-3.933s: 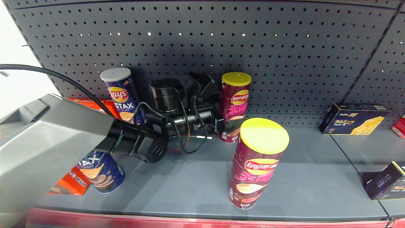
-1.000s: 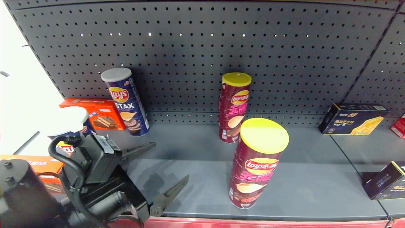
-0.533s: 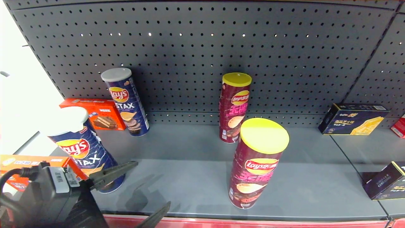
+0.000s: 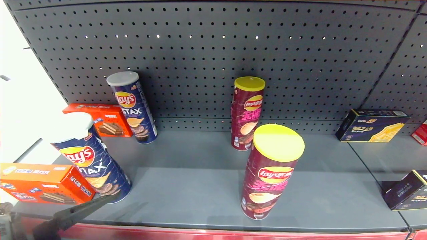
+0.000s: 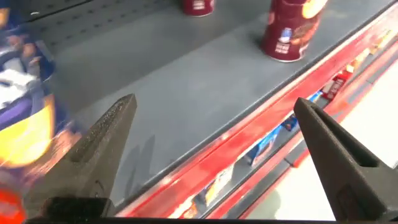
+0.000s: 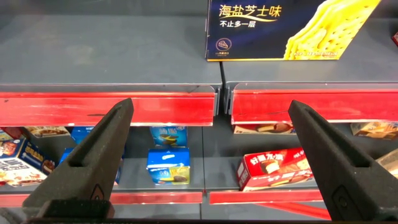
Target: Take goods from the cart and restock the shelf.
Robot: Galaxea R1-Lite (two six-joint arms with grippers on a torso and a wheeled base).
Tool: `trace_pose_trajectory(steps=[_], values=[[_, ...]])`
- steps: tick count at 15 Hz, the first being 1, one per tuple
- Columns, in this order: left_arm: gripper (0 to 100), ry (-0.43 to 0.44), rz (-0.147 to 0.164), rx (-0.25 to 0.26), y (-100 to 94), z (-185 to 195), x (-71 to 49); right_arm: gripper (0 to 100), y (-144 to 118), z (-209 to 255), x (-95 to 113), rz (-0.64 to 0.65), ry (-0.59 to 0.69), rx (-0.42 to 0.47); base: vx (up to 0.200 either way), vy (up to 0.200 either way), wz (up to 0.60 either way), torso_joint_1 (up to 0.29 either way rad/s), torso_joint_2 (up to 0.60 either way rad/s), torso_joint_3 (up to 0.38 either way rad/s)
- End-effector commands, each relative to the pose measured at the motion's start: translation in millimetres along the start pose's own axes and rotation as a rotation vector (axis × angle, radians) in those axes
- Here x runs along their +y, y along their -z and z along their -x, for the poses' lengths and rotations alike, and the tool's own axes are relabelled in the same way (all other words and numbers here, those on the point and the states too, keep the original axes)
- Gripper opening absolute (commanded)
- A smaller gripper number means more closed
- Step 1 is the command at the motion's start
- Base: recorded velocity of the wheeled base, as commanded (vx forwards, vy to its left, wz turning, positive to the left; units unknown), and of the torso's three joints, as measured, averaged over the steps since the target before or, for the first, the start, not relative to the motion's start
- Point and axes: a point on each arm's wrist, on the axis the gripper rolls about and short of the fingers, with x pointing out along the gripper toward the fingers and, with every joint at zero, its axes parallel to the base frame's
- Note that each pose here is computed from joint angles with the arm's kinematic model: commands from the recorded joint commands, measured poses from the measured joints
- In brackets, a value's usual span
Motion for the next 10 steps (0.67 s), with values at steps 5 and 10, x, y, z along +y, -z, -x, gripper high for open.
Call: trace_pose_trajectory(steps=[5,10], values=[[100,-0.275,0.060,-0.030,6.1,39.2,10.0,100,0.0,-0.1,0.0,0.000,-0.001,0.001,0.000,0.000,0.00,0.000,0.00,0.000],[100,-0.613,0.163,-0.004,22.9,68.2,10.8,100,0.0,-0.1,0.0,0.000,-0.001,0.001,0.000,0.000,0.00,0.000,0.00,0.000]])
